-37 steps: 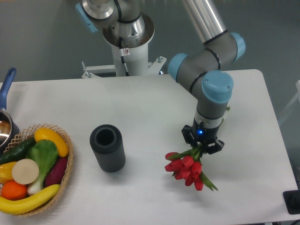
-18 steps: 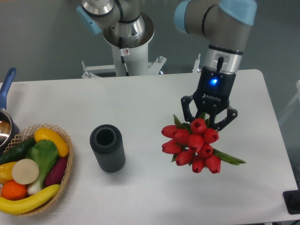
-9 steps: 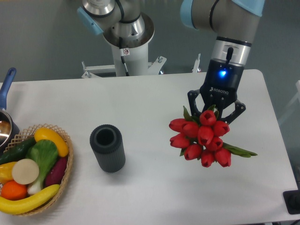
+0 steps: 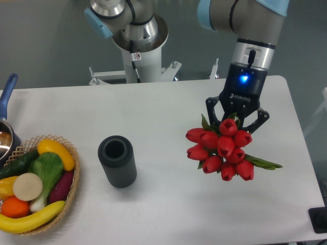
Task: Pick up the flowers from the table
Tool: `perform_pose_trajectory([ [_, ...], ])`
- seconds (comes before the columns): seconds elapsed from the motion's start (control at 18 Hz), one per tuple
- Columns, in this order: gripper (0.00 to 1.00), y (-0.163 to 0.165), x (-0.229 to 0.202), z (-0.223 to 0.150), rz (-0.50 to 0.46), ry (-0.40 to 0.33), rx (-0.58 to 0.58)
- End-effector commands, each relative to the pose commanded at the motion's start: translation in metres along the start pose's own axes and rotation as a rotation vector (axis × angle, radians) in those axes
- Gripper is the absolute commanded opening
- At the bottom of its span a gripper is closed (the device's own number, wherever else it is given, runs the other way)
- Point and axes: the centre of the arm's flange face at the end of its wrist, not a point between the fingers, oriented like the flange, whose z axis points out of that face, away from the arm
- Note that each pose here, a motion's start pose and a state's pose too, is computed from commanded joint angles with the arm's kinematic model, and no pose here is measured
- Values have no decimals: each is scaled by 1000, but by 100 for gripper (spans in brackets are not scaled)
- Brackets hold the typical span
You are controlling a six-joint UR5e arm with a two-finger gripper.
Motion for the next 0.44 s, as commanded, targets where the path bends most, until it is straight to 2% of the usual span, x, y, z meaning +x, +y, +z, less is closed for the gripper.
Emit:
perform_pose_trajectory([
  [0.44,30,0,2,1,1,3,0],
])
